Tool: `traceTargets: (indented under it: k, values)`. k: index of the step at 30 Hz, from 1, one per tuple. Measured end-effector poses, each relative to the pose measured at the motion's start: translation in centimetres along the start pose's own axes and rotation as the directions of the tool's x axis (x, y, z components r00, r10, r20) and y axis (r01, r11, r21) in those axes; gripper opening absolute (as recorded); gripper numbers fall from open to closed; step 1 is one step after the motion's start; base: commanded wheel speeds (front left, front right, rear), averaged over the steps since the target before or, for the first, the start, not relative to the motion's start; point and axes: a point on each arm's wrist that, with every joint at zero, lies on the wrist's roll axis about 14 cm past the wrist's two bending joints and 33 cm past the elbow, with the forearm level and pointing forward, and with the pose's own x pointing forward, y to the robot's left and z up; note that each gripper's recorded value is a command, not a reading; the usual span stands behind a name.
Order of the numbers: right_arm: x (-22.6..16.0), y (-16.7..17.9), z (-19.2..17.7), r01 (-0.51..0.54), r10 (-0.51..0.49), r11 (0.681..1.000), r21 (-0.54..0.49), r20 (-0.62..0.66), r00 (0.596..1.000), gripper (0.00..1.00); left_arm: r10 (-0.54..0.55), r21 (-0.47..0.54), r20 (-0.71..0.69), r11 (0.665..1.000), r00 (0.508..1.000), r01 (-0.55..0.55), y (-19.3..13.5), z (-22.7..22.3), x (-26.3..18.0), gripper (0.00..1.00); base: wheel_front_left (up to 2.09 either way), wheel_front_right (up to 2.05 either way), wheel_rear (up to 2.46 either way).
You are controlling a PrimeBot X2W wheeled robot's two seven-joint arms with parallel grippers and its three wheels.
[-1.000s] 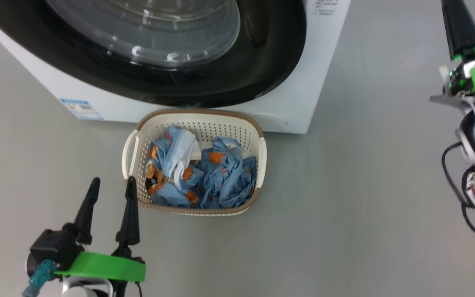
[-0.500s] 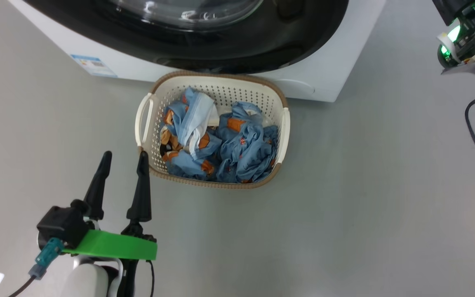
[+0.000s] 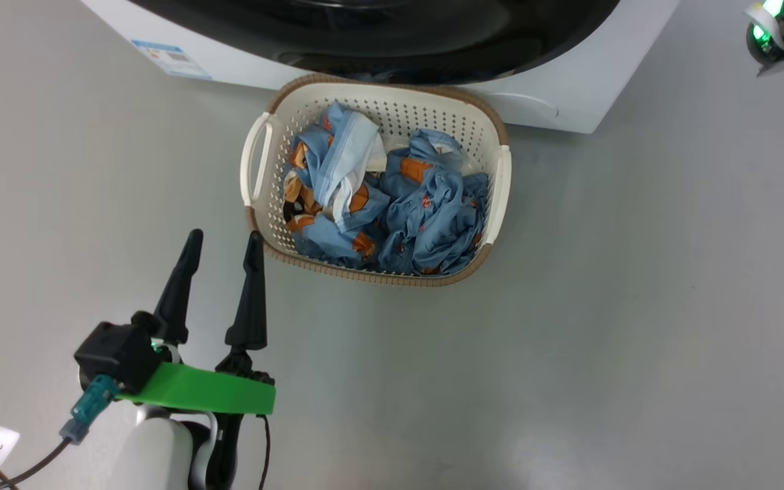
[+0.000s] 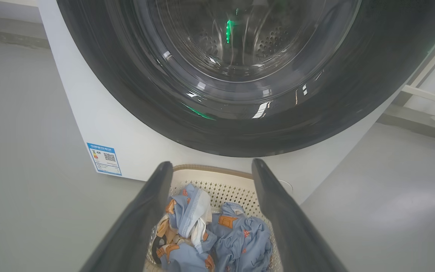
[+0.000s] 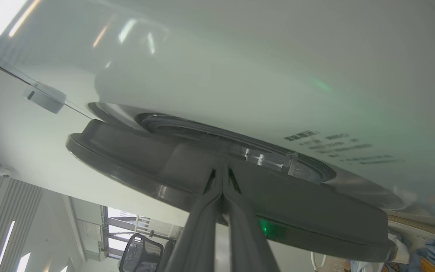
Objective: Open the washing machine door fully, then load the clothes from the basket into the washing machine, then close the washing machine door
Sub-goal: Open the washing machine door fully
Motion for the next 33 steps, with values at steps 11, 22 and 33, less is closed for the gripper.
traceTargets:
  k: [11, 22, 33]
  values:
    - [2.1, -1.7, -1.0, 0.008, -0.009, 1.000, -0.011, -0.060, 0.998, 0.00, 0.019, -0.003, -0.016, 1.000, 1.000, -0.019, 0.6, -0.6, 0.4, 1.00, 0.00, 0.00, 0.00]
    - [2.9, -1.4, -1.8, -0.003, 0.002, 1.000, -0.014, -0.102, 0.995, 0.00, 0.030, -0.004, -0.002, 1.000, 1.000, -0.030, 1.0, -0.1, 0.4, 1.00, 0.00, 0.00, 0.00]
    - [2.3, 0.5, -3.6, -0.009, 0.004, 0.999, -0.031, -0.158, 0.987, 0.00, 0.013, -0.014, 0.044, 1.000, 0.999, -0.012, 0.2, 1.6, 0.1, 1.00, 0.00, 0.00, 0.00]
